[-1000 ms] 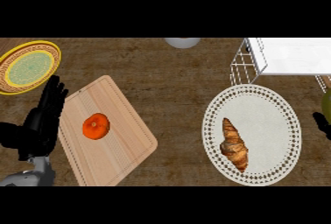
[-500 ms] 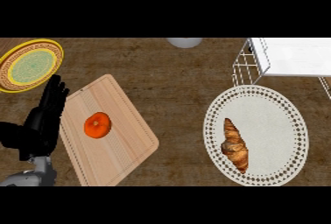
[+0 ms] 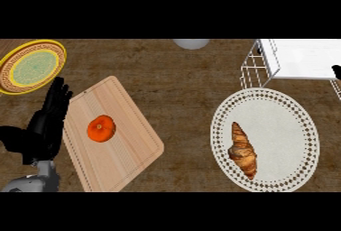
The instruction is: Pick the lemon from the placemat and place it in the tiered shelf
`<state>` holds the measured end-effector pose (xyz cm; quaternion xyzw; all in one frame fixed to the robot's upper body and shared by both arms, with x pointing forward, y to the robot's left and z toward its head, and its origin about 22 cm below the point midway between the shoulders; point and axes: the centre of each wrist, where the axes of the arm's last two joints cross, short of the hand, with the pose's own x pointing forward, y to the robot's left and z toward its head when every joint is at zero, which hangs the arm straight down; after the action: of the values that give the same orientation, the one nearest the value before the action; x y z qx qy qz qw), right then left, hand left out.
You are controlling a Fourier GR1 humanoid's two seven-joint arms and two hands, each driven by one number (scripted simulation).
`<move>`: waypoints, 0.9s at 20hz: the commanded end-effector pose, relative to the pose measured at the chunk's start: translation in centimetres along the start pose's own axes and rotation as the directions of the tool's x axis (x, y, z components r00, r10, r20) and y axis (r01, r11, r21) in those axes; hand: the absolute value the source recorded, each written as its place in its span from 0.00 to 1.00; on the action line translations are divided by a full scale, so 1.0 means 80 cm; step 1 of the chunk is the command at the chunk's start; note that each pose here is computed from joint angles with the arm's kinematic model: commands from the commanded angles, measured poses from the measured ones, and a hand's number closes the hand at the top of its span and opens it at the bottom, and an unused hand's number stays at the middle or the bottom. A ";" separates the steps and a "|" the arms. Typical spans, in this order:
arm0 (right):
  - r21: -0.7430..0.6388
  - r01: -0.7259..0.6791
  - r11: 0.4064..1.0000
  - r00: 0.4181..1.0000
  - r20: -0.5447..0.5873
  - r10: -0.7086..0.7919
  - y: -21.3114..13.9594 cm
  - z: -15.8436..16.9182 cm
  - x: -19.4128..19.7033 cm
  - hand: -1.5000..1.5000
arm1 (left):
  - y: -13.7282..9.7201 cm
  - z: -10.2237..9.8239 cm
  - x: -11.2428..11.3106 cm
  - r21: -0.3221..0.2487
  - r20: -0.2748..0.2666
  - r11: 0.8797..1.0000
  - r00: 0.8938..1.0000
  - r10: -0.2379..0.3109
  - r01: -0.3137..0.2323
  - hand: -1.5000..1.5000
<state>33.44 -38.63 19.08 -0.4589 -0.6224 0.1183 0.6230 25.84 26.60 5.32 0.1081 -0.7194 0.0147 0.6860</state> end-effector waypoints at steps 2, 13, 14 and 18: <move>-0.042 0.031 0.999 0.999 0.016 -0.030 0.020 -0.036 -0.024 1.00 | 0.005 -0.007 -0.009 -0.008 0.002 1.000 1.000 0.004 -0.004 0.50; -0.101 0.109 0.989 0.994 -0.012 -0.111 0.052 -0.078 -0.033 1.00 | -0.008 -0.013 -0.005 -0.015 -0.001 1.000 1.000 -0.007 0.007 0.50; -0.093 0.135 0.986 0.989 -0.041 -0.139 0.062 -0.080 -0.022 1.00 | 0.005 -0.002 0.010 -0.007 0.000 1.000 1.000 -0.011 0.011 0.50; -0.018 0.158 0.987 0.986 -0.060 -0.158 0.063 -0.081 -0.067 0.00 | 0.013 0.003 0.019 -0.030 0.002 1.000 1.000 -0.005 0.005 0.50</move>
<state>40.39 -41.01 14.29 -0.4360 -0.6382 0.0602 0.6316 26.01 26.62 6.47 0.1024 -0.7206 0.0063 0.6857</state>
